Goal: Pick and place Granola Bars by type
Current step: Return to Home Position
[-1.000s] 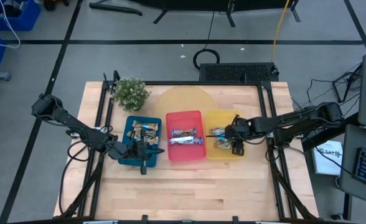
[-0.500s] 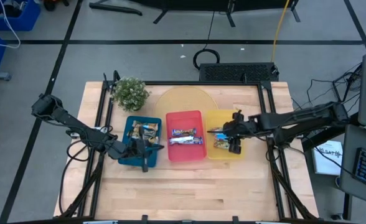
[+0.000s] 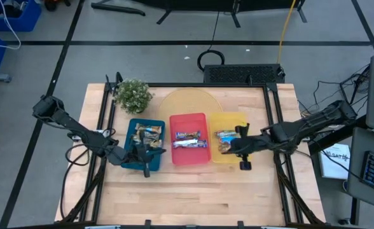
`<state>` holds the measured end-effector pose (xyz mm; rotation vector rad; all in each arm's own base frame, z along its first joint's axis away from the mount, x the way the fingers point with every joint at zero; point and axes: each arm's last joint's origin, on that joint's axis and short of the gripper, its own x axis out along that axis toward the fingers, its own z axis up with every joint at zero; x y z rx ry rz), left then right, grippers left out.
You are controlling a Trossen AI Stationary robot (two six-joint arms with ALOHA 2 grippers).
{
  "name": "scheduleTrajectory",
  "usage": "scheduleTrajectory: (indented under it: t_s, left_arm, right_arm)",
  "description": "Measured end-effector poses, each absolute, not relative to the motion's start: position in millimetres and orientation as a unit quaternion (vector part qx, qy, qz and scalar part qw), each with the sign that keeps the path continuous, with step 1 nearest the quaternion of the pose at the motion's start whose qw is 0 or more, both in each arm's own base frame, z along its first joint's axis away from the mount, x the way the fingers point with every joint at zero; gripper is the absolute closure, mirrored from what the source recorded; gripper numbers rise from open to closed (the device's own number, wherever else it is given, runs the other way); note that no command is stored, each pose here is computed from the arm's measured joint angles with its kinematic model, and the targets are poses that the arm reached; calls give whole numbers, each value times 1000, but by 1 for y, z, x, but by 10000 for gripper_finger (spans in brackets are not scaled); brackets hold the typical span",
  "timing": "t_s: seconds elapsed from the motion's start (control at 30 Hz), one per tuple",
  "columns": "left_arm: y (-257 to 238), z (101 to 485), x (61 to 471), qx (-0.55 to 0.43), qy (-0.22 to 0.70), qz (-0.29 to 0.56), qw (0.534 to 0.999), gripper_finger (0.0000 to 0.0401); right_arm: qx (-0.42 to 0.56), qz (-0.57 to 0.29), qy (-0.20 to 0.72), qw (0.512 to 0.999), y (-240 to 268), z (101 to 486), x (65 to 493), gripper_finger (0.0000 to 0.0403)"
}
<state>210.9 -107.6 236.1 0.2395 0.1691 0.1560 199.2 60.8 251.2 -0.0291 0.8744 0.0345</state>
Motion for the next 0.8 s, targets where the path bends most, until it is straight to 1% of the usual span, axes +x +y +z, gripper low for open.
scheduleTrajectory:
  t_s: [0.1,0.2,0.33,0.5,0.67,0.8]
  left_arm:
    - [-115,245,196,130,73,102,984,382]
    - [-123,252,180,138,61,117,981,382]
    - [-134,258,167,163,49,96,981,382]
    - [-137,259,166,208,45,59,975,382]
    - [-134,258,170,244,48,30,968,382]
    - [-129,257,175,263,53,39,962,382]
  right_arm:
    - [-20,6,389,921,63,265,183,392]
    - [-37,-7,340,940,67,279,166,400]
    - [-49,-23,299,953,68,289,156,400]
    - [-74,-21,307,949,68,287,156,401]
    - [-58,-46,319,945,61,283,162,402]
    - [-25,-57,386,920,47,265,177,402]
